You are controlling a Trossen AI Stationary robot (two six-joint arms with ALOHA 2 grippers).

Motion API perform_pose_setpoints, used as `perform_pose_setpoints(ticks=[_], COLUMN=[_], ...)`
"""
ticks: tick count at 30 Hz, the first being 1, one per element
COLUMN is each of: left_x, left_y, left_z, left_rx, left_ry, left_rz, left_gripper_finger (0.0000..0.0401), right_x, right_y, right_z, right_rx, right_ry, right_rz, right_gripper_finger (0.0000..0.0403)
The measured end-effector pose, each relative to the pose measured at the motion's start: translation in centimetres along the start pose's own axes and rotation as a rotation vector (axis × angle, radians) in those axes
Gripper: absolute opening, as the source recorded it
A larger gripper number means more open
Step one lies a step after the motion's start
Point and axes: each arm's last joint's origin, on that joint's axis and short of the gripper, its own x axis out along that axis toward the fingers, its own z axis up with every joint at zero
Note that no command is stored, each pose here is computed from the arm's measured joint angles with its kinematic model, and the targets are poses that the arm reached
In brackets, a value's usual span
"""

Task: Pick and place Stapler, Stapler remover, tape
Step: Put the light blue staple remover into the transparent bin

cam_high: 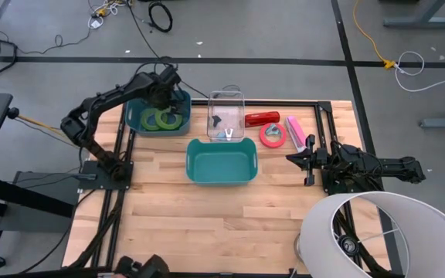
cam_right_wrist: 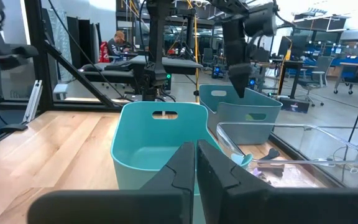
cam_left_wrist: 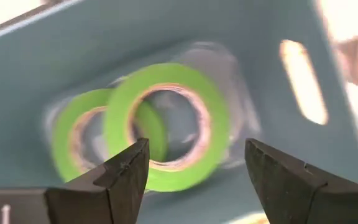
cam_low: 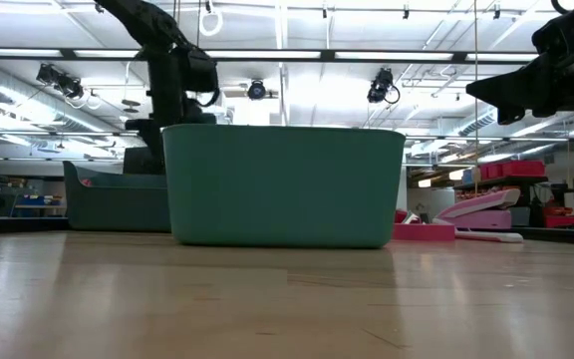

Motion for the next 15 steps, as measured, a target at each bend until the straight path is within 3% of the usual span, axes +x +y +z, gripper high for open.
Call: perform_pose_setpoints(ticks=[15], left_x=[-1.8], left_y=[-3.9], left_z=[0.5], left_rx=[0.189], left_ry=[-0.199], left_rz=[-0.256], left_gripper_finger=[0.0264], right_x=[0.0], right_y=[0.0], right_z=[0.0], right_rx=[0.000], right_ry=[0.000], right_rz=[0.000], right_gripper_finger=[0.0018])
